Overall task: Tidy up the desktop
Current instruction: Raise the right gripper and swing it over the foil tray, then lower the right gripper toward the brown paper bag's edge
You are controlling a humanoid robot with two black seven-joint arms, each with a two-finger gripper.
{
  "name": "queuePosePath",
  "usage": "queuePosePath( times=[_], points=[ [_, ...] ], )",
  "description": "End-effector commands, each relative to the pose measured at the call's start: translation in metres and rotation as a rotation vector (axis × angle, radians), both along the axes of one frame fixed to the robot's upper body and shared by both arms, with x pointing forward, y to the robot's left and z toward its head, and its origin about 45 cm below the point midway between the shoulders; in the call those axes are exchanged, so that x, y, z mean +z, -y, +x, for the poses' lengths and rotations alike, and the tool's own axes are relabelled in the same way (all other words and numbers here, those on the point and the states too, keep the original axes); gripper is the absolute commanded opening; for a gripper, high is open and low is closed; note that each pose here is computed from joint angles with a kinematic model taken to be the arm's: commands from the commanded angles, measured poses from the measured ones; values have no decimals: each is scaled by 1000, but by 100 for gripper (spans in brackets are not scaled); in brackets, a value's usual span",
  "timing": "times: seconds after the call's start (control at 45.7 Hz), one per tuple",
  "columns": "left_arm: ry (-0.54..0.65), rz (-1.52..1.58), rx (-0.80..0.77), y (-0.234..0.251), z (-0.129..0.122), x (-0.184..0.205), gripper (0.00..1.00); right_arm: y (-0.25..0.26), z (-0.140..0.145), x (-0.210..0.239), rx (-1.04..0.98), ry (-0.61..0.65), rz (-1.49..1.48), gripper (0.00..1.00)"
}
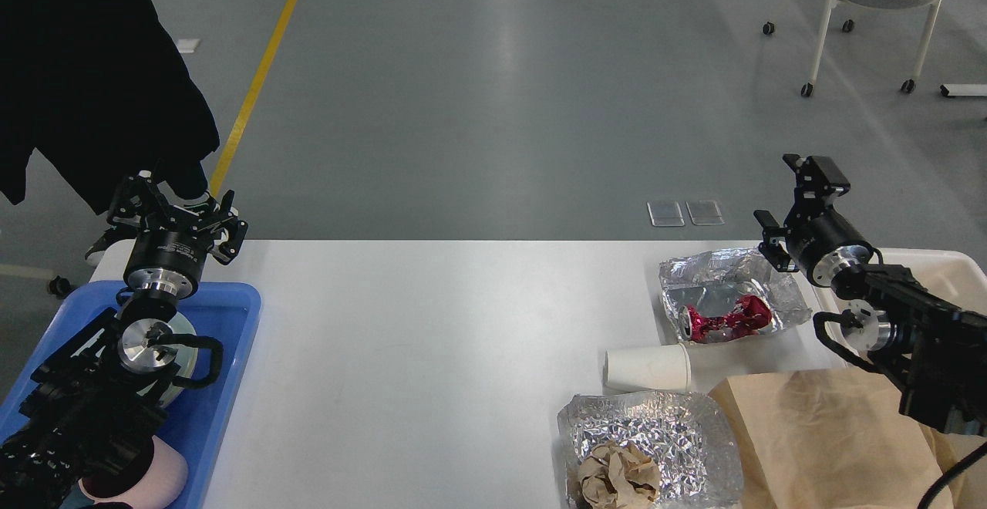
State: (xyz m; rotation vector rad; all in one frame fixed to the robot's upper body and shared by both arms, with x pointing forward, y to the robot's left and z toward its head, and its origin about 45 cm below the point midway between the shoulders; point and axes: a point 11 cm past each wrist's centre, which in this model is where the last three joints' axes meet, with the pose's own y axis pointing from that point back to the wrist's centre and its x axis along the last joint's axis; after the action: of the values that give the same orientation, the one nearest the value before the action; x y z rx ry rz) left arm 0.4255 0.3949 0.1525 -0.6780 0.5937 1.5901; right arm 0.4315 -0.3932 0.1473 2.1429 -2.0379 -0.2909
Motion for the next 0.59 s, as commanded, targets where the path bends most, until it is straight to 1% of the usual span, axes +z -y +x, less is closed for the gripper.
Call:
queuePosePath(
  times=[0.0, 0.284, 0.394, 0.503, 0.569],
  points=[
    [0, 0, 0, 0, 0, 0, 97, 10, 8, 14, 129, -58, -260, 100],
    [0, 0, 0, 0, 0, 0, 97, 14, 17, 32, 426, -207, -751, 100],
    [0, 0, 0, 0, 0, 0, 97, -6, 26, 37, 549, -230, -891, 100],
    [0, 0, 0, 0, 0, 0, 97, -15, 33, 52, 618, -248, -971, 100],
    [0, 0, 0, 0, 0, 0, 97, -22, 32, 57, 654, -269, -956, 100]
  ],
)
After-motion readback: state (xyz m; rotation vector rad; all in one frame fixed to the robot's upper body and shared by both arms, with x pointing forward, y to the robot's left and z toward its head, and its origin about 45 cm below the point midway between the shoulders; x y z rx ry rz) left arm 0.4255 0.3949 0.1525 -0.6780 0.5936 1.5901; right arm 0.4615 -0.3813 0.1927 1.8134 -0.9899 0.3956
